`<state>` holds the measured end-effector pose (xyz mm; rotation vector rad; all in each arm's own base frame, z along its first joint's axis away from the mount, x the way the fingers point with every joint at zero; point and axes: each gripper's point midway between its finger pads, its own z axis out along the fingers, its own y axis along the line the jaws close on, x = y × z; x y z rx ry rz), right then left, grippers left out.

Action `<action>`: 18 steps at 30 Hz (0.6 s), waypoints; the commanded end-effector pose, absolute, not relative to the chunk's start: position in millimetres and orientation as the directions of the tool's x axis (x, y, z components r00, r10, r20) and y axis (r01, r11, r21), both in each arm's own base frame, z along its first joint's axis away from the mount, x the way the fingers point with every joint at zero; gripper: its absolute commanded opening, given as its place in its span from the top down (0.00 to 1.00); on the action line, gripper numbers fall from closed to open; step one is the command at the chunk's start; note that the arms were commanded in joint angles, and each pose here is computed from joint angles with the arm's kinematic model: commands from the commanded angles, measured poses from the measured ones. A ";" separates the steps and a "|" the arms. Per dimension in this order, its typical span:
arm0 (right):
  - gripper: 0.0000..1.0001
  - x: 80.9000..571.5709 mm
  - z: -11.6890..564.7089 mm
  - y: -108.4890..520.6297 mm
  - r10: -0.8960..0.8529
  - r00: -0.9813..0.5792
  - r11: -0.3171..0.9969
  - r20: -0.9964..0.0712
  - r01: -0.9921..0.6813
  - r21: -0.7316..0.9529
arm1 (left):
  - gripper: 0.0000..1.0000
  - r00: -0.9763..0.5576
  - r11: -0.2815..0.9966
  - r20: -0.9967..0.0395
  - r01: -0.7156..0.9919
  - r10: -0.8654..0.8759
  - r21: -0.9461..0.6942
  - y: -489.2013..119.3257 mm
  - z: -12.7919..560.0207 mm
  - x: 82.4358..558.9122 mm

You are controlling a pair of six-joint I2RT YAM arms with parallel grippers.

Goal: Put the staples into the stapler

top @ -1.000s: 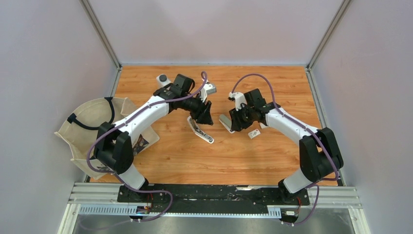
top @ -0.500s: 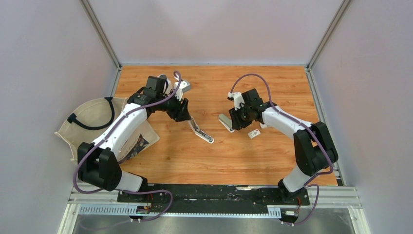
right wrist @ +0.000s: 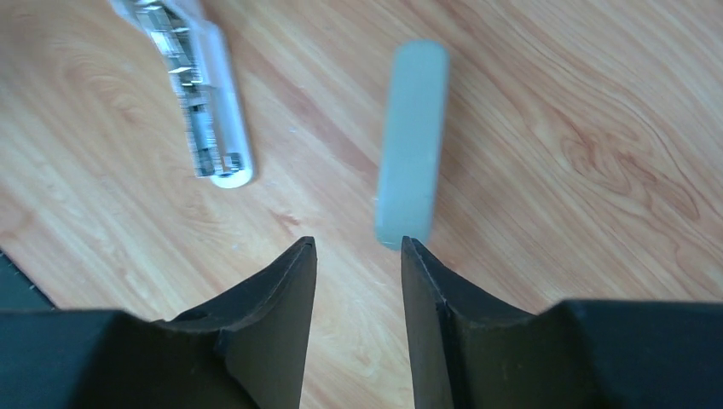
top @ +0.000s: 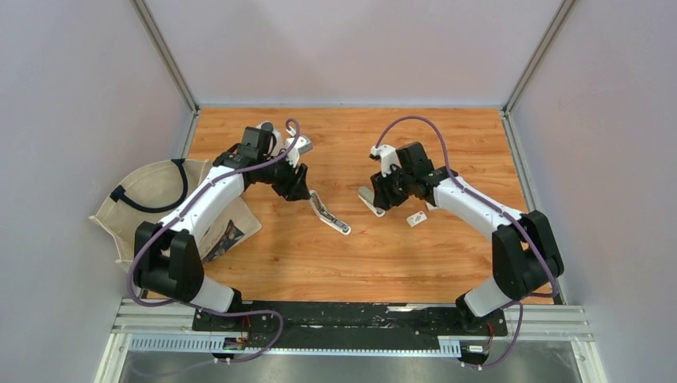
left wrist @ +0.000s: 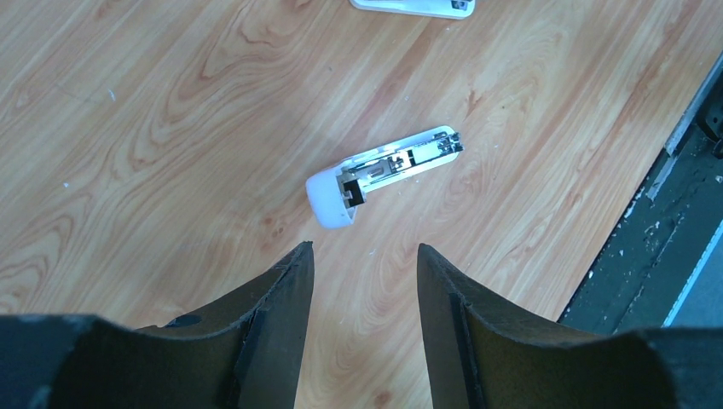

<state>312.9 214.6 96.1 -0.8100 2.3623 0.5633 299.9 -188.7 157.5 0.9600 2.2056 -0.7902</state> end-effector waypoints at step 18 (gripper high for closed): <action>0.53 293.7 78.2 320.3 -0.531 -0.514 0.535 -0.674 -0.820 0.204 | 0.44 -0.601 0.540 -0.709 0.760 0.370 -0.362 -198.9 131.6 320.9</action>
